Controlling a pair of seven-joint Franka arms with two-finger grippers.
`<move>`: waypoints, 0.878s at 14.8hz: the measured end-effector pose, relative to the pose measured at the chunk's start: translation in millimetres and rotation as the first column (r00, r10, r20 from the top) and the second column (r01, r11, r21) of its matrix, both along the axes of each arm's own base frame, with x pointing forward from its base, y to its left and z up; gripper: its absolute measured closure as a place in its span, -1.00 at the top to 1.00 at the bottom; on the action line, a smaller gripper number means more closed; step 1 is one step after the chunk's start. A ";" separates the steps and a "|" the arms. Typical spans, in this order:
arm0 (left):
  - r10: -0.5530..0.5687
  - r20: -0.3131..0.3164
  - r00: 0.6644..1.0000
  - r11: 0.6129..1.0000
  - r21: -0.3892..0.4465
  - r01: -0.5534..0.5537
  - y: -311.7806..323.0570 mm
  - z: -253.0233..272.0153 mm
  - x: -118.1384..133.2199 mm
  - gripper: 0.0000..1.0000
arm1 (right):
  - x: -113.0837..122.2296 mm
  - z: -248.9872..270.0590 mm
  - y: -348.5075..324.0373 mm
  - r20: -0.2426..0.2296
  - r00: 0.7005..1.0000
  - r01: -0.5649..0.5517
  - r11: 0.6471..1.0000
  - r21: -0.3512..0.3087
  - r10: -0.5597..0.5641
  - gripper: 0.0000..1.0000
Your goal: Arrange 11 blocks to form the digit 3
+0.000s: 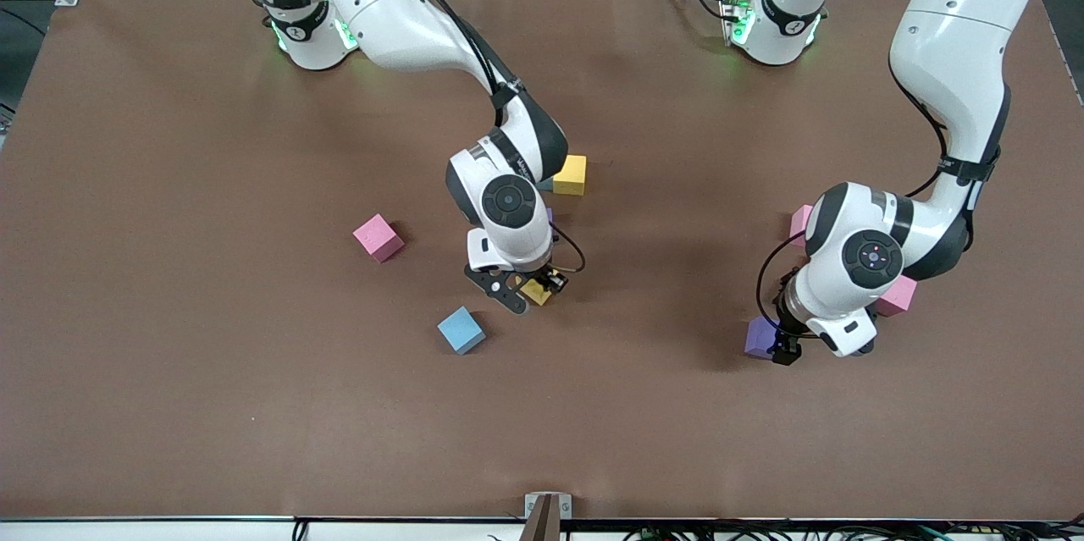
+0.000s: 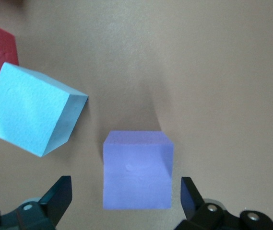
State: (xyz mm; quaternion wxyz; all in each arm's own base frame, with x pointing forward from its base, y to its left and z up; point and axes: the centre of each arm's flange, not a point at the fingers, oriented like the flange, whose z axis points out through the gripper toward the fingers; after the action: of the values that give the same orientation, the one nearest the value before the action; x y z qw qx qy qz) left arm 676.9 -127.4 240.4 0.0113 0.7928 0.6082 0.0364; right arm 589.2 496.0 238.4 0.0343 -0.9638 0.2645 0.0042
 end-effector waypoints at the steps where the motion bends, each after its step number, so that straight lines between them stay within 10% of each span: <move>1: -0.003 0.000 1.000 1.000 -0.001 0.003 1.1 -1.6 1.5 1.00 | 0.8 1.7 -2.2 0.000 0.997 -0.075 0.997 -0.004 0.075 0.05; 9: -0.040 -0.028 0.999 0.999 -0.004 0.040 1.1 -20.9 0.4 1.00 | -4.3 10.8 -53.9 -0.056 0.909 -0.414 0.910 -0.012 0.413 0.04; 13: -0.037 -0.027 0.999 0.999 -0.007 0.037 1.6 -24.1 3.6 1.00 | -16.5 6.9 -79.7 -0.010 0.894 -0.448 0.894 -0.004 0.448 0.04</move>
State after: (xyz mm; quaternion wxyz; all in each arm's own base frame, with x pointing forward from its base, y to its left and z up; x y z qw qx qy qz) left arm 680.4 -125.8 216.3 0.0063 0.8044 0.5937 0.0233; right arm 572.7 416.3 245.2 0.0281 -0.9989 0.0356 0.0154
